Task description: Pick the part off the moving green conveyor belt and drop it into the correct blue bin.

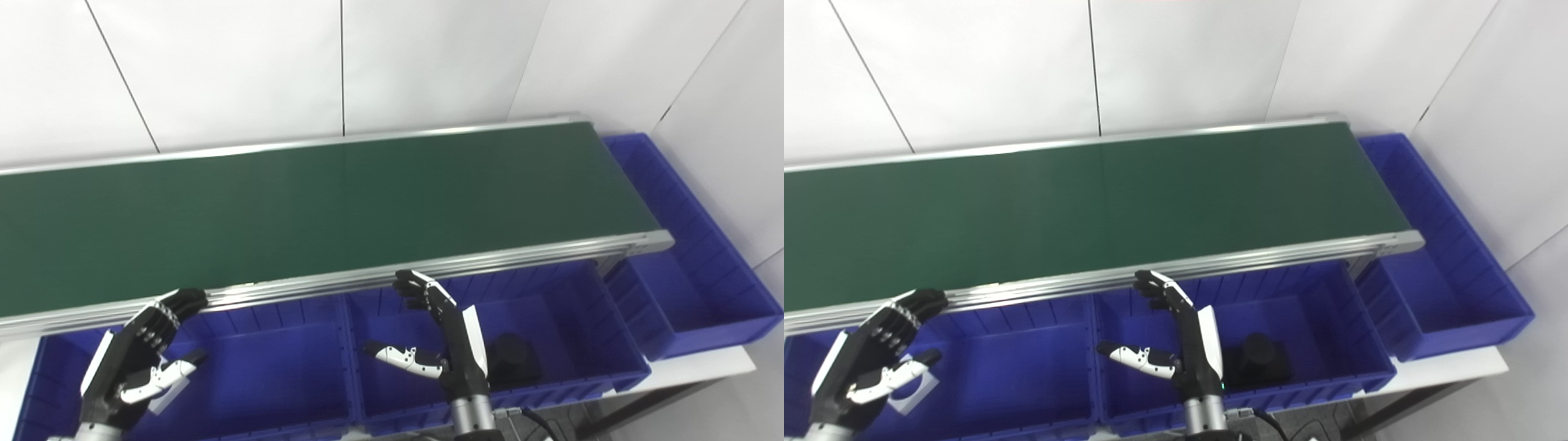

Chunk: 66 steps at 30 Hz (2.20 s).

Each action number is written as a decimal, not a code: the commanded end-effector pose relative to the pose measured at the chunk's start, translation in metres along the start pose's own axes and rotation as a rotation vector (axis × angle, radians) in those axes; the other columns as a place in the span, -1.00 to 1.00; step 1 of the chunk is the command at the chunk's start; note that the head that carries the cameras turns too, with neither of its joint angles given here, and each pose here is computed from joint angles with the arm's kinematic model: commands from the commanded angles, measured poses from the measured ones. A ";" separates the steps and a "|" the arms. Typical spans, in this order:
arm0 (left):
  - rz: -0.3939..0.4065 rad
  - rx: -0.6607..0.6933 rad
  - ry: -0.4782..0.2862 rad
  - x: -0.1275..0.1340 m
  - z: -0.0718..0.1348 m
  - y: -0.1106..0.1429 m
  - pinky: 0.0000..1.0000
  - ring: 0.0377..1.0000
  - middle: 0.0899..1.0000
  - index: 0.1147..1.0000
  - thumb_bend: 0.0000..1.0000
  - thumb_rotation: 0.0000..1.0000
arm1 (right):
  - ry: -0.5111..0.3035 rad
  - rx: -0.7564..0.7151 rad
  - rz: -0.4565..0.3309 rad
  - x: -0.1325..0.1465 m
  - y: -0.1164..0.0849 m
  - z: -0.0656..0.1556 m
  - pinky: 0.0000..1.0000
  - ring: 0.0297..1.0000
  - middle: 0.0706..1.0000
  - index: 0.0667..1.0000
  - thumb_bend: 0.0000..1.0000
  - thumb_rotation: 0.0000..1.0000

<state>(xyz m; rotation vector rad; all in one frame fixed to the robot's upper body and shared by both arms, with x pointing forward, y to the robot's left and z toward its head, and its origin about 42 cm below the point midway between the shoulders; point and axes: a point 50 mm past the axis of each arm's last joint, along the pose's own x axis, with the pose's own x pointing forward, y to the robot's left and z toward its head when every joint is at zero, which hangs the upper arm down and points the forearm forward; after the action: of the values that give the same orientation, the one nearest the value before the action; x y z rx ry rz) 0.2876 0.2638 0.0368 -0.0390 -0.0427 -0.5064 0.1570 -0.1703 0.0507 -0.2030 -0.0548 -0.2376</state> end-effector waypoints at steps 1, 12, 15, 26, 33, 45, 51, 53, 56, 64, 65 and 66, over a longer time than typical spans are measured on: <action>-0.031 0.026 -0.044 0.014 0.016 0.006 0.77 0.56 0.51 0.43 0.33 -0.88 | -0.024 0.016 -0.037 0.000 0.002 0.010 0.39 0.42 0.41 0.49 0.32 -0.72; -0.011 0.010 -0.066 0.005 0.005 -0.035 0.69 0.52 0.49 0.38 0.37 -0.99 | -0.027 0.004 -0.005 -0.014 -0.032 -0.008 0.38 0.42 0.43 0.48 0.32 -0.69; 0.011 0.014 -0.071 0.001 0.005 -0.056 0.70 0.54 0.49 0.37 0.36 -1.00 | -0.021 0.005 0.023 -0.016 -0.051 -0.015 0.39 0.43 0.43 0.48 0.33 -0.61; 0.087 0.030 -0.045 0.001 0.008 -0.103 0.76 0.60 0.59 0.47 0.16 -1.00 | -0.010 0.012 0.110 0.004 -0.091 -0.033 0.28 0.38 0.39 0.46 0.44 -0.50; 0.098 0.012 -0.048 -0.001 0.006 -0.100 0.79 0.62 0.59 0.46 0.15 -1.00 | -0.024 0.002 0.134 0.007 -0.084 -0.031 0.31 0.39 0.40 0.46 0.45 -0.51; 0.098 0.023 -0.027 -0.010 -0.004 -0.096 0.75 0.59 0.54 0.42 0.25 -1.00 | 0.012 0.021 0.122 -0.006 -0.074 -0.034 0.32 0.42 0.41 0.46 0.40 -0.60; 0.098 -0.002 -0.023 -0.015 -0.013 -0.097 0.80 0.60 0.55 0.40 0.23 -1.00 | 0.038 0.007 0.131 -0.010 -0.075 -0.042 0.38 0.42 0.42 0.48 0.42 -0.58; 0.100 0.000 -0.027 -0.015 -0.016 -0.096 0.78 0.60 0.55 0.41 0.23 -1.00 | 0.044 0.007 0.138 -0.009 -0.074 -0.044 0.38 0.42 0.42 0.48 0.42 -0.58; 0.105 -0.001 -0.027 -0.016 -0.017 -0.096 0.78 0.59 0.54 0.40 0.23 -1.00 | 0.047 0.008 0.142 -0.008 -0.073 -0.046 0.39 0.42 0.42 0.48 0.42 -0.57; 0.108 -0.003 -0.028 -0.016 -0.017 -0.098 0.78 0.59 0.55 0.42 0.22 -1.00 | 0.047 0.007 0.162 -0.006 -0.072 -0.047 0.41 0.44 0.45 0.50 0.41 -0.57; 0.108 -0.003 -0.028 -0.017 -0.017 -0.098 0.78 0.60 0.55 0.42 0.22 -1.00 | 0.046 0.006 0.163 -0.006 -0.072 -0.047 0.41 0.44 0.45 0.50 0.41 -0.57; 0.108 -0.002 -0.028 -0.017 -0.017 -0.098 0.78 0.60 0.55 0.42 0.21 -1.00 | 0.045 0.004 0.164 -0.006 -0.072 -0.047 0.41 0.43 0.45 0.51 0.41 -0.56</action>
<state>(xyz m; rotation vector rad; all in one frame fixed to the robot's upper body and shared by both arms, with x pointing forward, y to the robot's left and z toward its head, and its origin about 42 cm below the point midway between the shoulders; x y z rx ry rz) 0.2204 0.1878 0.0101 -0.0500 0.0132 -0.3985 0.1311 -0.2454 0.0094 -0.2034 0.0856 -0.0739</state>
